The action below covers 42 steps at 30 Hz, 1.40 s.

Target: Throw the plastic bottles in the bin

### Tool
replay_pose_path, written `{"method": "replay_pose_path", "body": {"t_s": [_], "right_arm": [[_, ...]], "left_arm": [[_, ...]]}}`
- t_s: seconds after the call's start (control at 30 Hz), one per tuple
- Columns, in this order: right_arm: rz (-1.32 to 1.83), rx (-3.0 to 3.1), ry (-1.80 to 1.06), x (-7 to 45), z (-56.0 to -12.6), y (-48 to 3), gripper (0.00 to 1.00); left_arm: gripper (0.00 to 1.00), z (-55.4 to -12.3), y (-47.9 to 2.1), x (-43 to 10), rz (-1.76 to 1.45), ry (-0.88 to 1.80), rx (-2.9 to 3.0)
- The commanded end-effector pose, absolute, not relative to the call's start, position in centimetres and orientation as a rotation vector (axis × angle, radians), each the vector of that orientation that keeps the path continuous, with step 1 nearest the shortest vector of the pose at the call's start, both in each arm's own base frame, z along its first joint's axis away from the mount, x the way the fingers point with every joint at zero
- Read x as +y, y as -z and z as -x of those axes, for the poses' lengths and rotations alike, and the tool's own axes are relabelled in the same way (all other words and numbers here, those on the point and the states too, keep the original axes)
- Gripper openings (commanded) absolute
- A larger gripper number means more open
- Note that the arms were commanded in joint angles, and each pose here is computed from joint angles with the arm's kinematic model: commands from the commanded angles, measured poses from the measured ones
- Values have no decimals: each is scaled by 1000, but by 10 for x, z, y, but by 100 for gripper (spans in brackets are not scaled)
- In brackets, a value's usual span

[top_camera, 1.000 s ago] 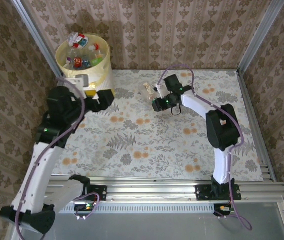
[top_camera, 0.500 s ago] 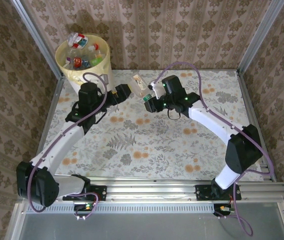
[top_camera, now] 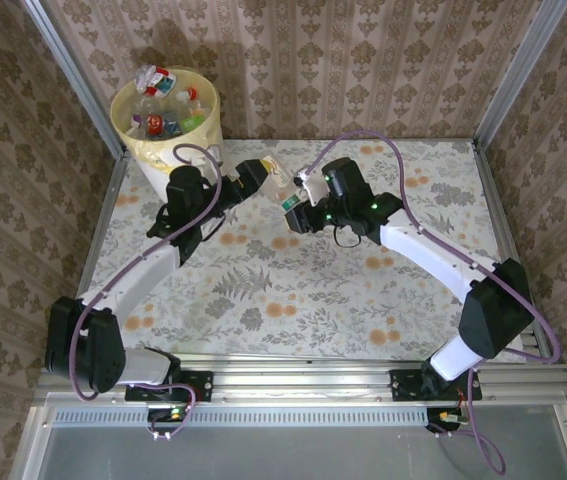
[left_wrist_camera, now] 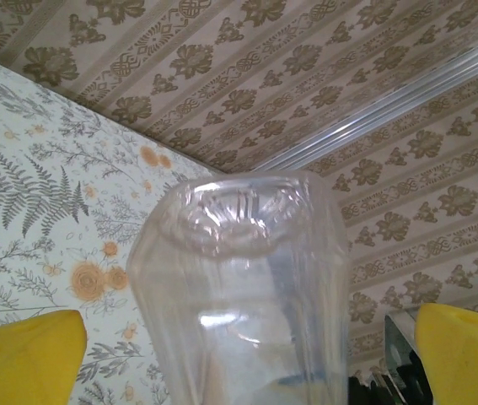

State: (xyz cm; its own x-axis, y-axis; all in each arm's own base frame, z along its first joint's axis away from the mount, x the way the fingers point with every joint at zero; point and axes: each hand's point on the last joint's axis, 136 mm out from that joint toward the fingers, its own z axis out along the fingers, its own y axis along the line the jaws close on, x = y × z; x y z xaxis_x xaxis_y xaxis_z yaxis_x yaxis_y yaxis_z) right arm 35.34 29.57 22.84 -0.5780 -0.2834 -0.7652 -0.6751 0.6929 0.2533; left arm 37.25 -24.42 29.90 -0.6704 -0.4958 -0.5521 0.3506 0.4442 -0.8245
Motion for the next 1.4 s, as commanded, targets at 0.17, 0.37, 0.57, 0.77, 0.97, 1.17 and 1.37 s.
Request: {"method": "replay_pose_path", "body": {"t_s": [0.17, 0.37, 0.57, 0.77, 0.97, 1.17, 1.37], "right_arm": [[788, 2068, -817, 310, -333, -258, 31], [801, 2077, -836, 312, -331, -254, 34], [792, 2092, -832, 312, -333, -249, 46], [761, 2104, -795, 308, -339, -249, 75], [725, 2110, -730, 296, -341, -245, 100], [694, 2140, -683, 279, -338, -236, 100], [665, 2168, -654, 266, -337, -225, 100]], "left_arm": [[87, -373, -306, -257, 76, 1399, 1848], [65, -373, -310, -258, 58, 1408, 1843], [51, -370, -317, -250, 41, 1376, 1840], [44, -365, -330, -226, 45, 1320, 1827], [42, -356, -351, -169, 79, 1159, 1838], [42, -329, -413, -70, 108, 747, 1816], [42, -303, -463, -10, 119, 401, 1774]]}}
